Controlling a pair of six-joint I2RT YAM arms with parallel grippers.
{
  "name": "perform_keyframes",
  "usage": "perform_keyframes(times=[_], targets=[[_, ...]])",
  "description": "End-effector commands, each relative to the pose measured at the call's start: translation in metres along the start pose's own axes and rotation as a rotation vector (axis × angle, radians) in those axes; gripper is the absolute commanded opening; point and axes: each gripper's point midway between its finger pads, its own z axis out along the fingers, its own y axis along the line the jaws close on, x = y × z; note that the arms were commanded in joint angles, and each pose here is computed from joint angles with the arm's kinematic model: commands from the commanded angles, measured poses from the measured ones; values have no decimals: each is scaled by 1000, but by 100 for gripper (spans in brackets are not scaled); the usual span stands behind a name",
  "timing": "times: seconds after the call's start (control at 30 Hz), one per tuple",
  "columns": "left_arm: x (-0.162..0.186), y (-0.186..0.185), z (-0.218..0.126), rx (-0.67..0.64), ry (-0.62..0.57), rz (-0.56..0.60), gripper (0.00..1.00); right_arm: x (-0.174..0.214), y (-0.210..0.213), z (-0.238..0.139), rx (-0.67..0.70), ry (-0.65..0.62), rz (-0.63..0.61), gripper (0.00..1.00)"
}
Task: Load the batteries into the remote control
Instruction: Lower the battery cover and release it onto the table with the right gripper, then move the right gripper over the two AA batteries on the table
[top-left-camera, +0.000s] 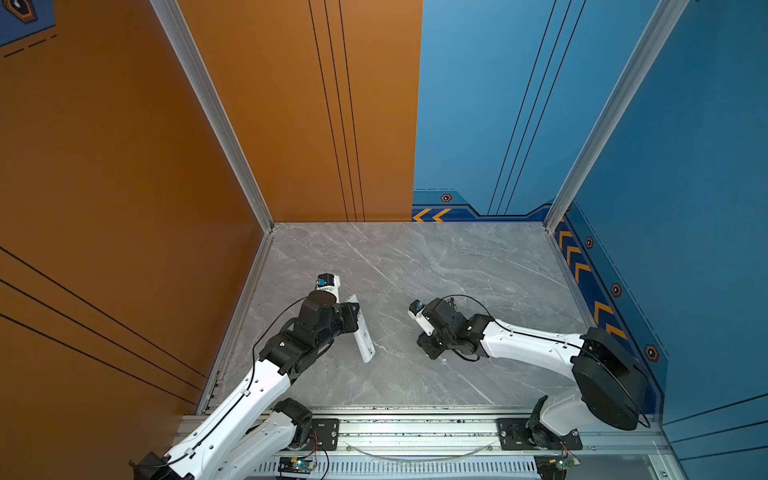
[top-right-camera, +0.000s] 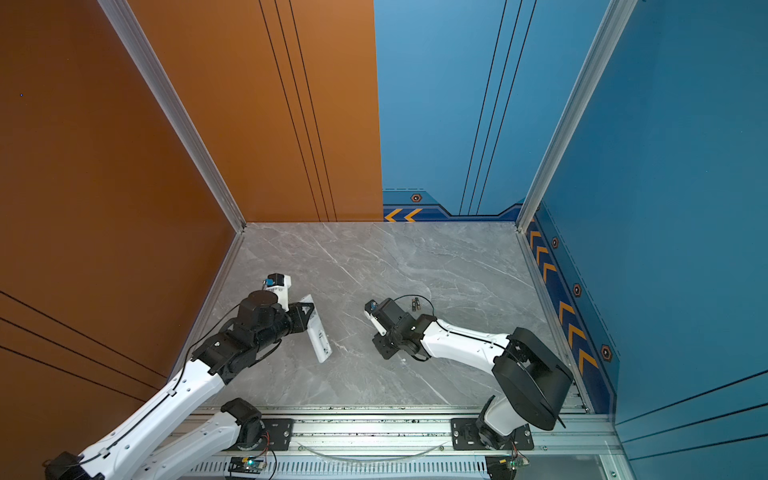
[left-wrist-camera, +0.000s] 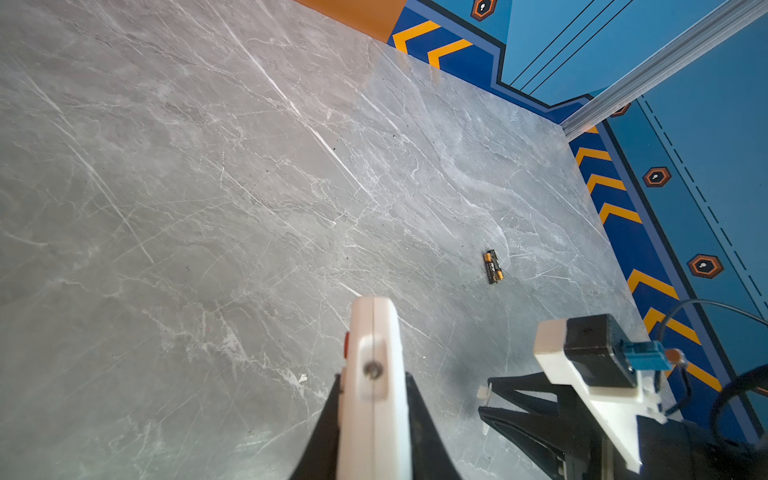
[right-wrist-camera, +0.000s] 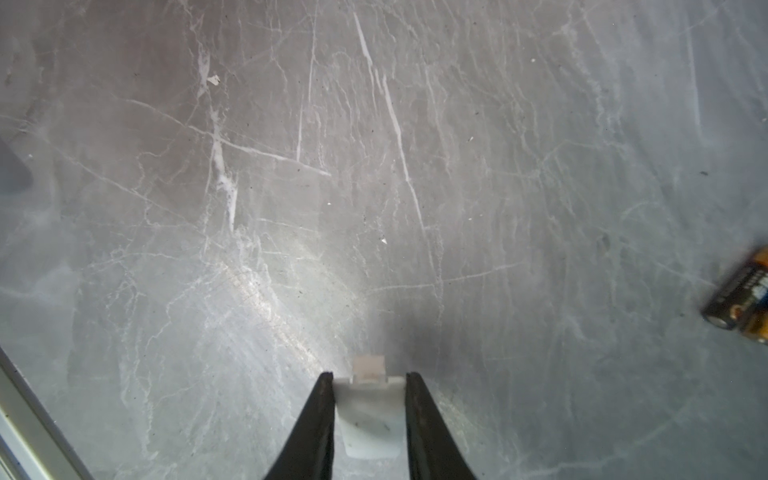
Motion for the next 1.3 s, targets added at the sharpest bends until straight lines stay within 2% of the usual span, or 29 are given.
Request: perform_keyframes(times=[0.0,0.43,0.77,1.07,1.27], targets=[[3,2,-2,8,9,9,0,3,-8,3,41,39,-10,27],[2,0,-4,14,3,13,0,8,-11,14,58,79,-6,31],[2,-1,-5,26,4,16,0,-5,-13,0,62,27,17,39],[4,-18,-2,119,8,13,0,-11,-45,-13,81,-11,129,46],[8,-27,2,170,16,10,0,-19,-92,-27,131,-45,232,49]])
